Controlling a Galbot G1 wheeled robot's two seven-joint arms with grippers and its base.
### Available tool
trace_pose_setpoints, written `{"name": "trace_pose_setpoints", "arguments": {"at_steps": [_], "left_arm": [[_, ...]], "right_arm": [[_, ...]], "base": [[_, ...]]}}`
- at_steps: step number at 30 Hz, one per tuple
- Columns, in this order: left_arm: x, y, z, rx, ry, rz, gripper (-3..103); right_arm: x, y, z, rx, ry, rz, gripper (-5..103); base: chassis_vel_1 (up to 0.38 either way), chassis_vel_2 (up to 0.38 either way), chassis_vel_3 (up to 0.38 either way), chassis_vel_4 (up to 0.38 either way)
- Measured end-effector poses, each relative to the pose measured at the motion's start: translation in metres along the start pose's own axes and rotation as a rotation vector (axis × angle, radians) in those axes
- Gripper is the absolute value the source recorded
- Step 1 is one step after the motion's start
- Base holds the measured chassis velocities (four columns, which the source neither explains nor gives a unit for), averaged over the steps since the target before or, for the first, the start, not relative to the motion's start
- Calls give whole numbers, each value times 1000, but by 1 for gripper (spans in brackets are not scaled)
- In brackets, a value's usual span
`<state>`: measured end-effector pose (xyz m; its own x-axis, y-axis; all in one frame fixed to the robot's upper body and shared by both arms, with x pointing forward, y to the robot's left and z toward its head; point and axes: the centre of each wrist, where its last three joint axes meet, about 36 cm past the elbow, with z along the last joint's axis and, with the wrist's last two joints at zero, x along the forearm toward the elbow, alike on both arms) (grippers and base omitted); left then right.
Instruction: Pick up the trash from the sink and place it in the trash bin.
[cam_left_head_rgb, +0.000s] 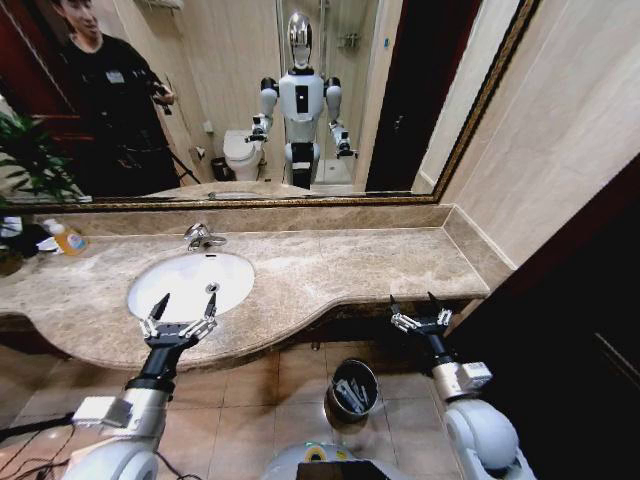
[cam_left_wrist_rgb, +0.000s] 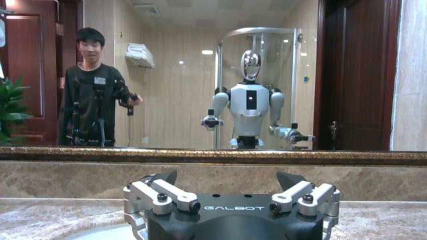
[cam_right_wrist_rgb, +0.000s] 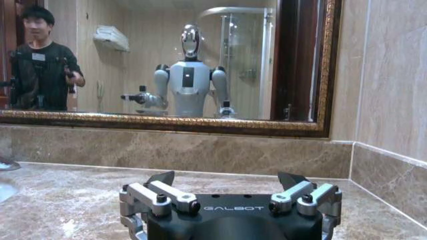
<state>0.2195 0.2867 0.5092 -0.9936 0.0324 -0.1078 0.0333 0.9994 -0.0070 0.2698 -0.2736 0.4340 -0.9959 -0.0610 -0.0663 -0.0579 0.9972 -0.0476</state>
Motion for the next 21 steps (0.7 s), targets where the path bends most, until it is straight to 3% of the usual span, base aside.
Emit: {"name": "trace_pose_setpoints", "arguments": {"at_steps": [21], "left_arm": [[0, 0, 0, 0, 0, 0, 100]], "right_arm": [[0, 0, 0, -1, 1, 1, 100]], "base": [[0, 0, 0, 0]]}}
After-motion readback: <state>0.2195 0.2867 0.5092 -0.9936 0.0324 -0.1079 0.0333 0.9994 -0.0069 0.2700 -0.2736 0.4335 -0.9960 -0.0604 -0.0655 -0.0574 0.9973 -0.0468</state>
